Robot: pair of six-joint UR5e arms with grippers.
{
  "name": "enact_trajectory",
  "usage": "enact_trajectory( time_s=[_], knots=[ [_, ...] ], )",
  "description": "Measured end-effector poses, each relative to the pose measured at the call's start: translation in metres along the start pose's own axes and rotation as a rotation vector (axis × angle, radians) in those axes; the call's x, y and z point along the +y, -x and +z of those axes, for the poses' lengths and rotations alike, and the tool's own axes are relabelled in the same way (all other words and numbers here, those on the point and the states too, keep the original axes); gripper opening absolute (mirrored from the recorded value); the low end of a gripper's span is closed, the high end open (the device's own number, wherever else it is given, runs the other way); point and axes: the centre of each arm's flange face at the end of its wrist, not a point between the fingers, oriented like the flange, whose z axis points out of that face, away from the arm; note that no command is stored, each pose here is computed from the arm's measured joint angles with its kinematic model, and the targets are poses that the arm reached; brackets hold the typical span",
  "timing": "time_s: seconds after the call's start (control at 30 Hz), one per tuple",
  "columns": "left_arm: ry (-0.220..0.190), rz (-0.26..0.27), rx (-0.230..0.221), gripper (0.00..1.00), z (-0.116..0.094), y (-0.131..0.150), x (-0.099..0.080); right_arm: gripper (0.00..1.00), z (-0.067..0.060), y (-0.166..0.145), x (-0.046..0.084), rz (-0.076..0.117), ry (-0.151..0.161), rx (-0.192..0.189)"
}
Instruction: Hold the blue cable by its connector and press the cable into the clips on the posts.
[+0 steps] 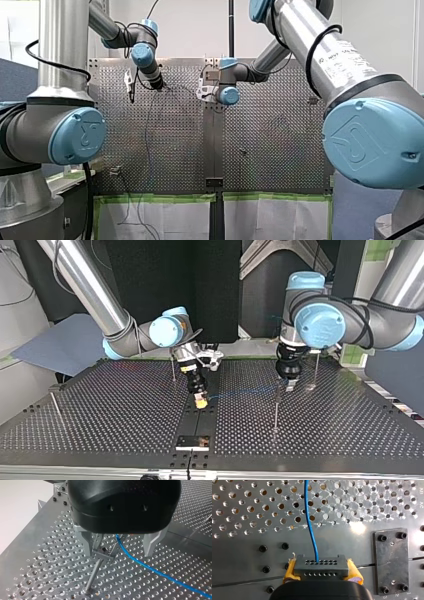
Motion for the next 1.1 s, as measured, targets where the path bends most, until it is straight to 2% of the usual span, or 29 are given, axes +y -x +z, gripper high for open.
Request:
enact_trajectory(
  time_s=[0.4, 1.1],
  knots=[
    [-0.011, 0.001, -0.028, 1.00, -0.011, 0.003, -0.002, 0.00, 0.000, 0.000, 0.000, 0.000, 0.000, 0.000],
    [-0.031, 0.013, -0.027, 1.00, -0.015, 0.000, -0.012, 0.00, 0.000, 0.000, 0.000, 0.000, 0.000, -0.001]
  ],
)
